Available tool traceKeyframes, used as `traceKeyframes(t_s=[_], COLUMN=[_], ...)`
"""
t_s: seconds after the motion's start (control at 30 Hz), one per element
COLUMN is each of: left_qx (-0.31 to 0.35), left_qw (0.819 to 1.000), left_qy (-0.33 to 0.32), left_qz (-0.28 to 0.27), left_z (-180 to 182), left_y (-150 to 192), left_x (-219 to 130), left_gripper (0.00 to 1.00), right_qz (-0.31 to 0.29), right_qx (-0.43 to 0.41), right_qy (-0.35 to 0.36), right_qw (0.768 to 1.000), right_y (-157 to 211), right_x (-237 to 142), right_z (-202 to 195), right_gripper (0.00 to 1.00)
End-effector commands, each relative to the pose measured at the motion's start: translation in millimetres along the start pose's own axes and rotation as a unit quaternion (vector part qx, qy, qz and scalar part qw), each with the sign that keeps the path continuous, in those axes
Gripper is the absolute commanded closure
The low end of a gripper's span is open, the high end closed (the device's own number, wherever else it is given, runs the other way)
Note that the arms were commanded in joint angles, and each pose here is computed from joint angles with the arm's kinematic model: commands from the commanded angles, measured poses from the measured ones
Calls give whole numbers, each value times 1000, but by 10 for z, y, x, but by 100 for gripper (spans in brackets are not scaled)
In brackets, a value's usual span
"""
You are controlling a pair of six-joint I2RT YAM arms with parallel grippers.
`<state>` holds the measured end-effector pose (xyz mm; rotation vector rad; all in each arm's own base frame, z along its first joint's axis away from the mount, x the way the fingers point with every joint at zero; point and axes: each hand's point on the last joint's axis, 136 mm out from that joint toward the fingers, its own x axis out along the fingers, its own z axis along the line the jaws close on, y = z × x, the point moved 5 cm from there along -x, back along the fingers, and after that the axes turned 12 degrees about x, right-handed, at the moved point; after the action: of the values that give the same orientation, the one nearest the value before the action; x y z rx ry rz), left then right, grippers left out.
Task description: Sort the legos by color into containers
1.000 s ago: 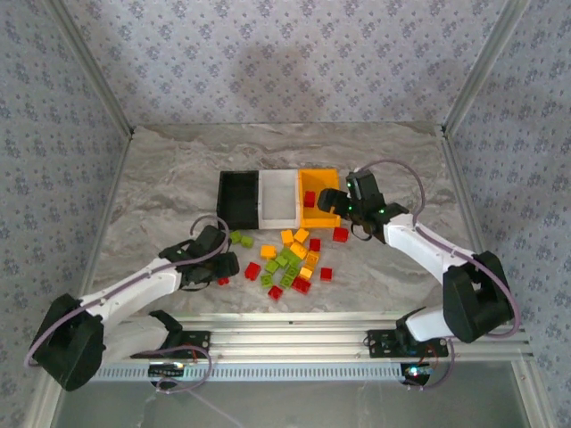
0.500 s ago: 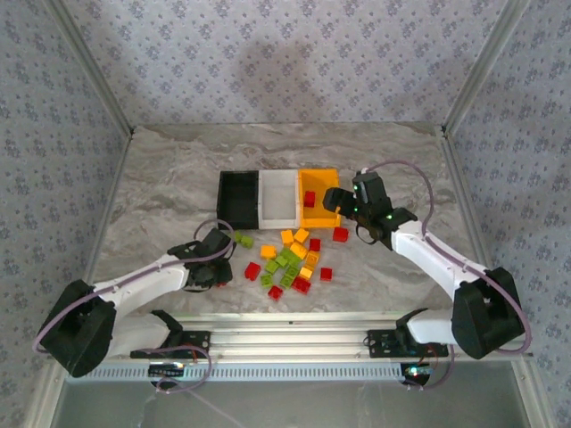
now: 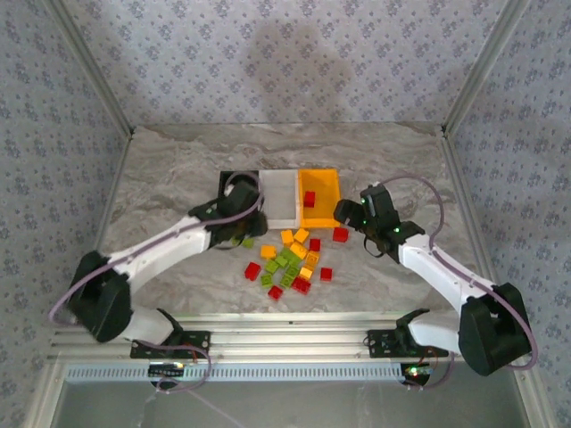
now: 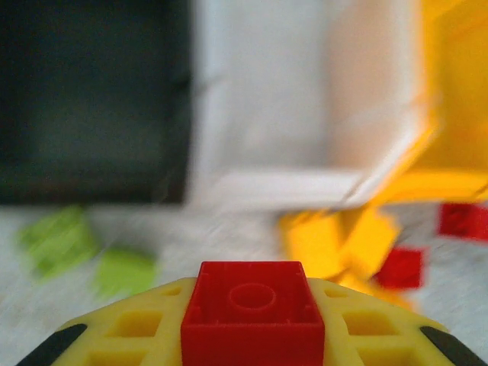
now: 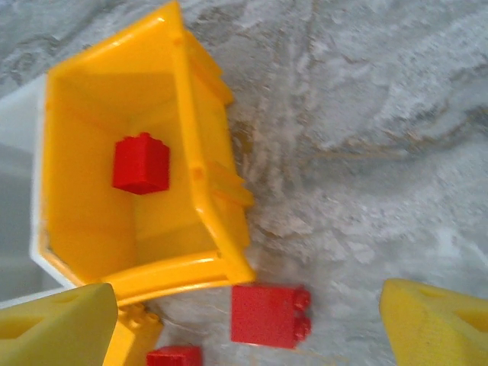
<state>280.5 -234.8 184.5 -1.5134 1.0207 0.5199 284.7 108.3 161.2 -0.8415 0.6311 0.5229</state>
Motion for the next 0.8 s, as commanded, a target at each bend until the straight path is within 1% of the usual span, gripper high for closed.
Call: traceKeyframes(t_s=[0.0, 0.03, 0.17, 0.3, 0.4, 0.47, 0.6, 0.67, 0.77], left_qx=[47, 55, 88, 114, 124, 125, 123, 122, 122], left_qw=[998, 998, 996, 993, 992, 992, 992, 992, 991], left_qy=[21, 27, 25, 25, 16, 10, 19, 27, 39], left_qz=[-22, -24, -21, -6, 14, 19, 9, -3, -24], left_z=[-367, -479, -815, -1055, -1150, -1169, -1255, -1305, -1377], left_y=[-413, -537, -842, -948, -981, -999, -1106, -1189, -1286], left_x=[208, 272, 557, 827, 995, 1081, 1055, 957, 733], left_gripper=[81, 82, 83, 83, 80, 72, 52, 44, 35], right_qz=[-7, -6, -5, -2, -2, -2, -5, 0, 12], right_qx=[20, 21, 28, 33, 36, 35, 35, 34, 31], right_qy=[29, 33, 41, 46, 45, 43, 32, 24, 11], right_qw=[999, 999, 999, 998, 998, 998, 999, 999, 999], right_y=[33, 48, 82, 126, 131, 126, 101, 108, 134], right_x=[-60, -70, -103, -115, -135, -152, -184, -191, -195], right_z=[-191, -229, -342, -417, -441, -442, -416, -389, -350], right_gripper=[9, 9, 9, 9, 9, 9, 8, 8, 8])
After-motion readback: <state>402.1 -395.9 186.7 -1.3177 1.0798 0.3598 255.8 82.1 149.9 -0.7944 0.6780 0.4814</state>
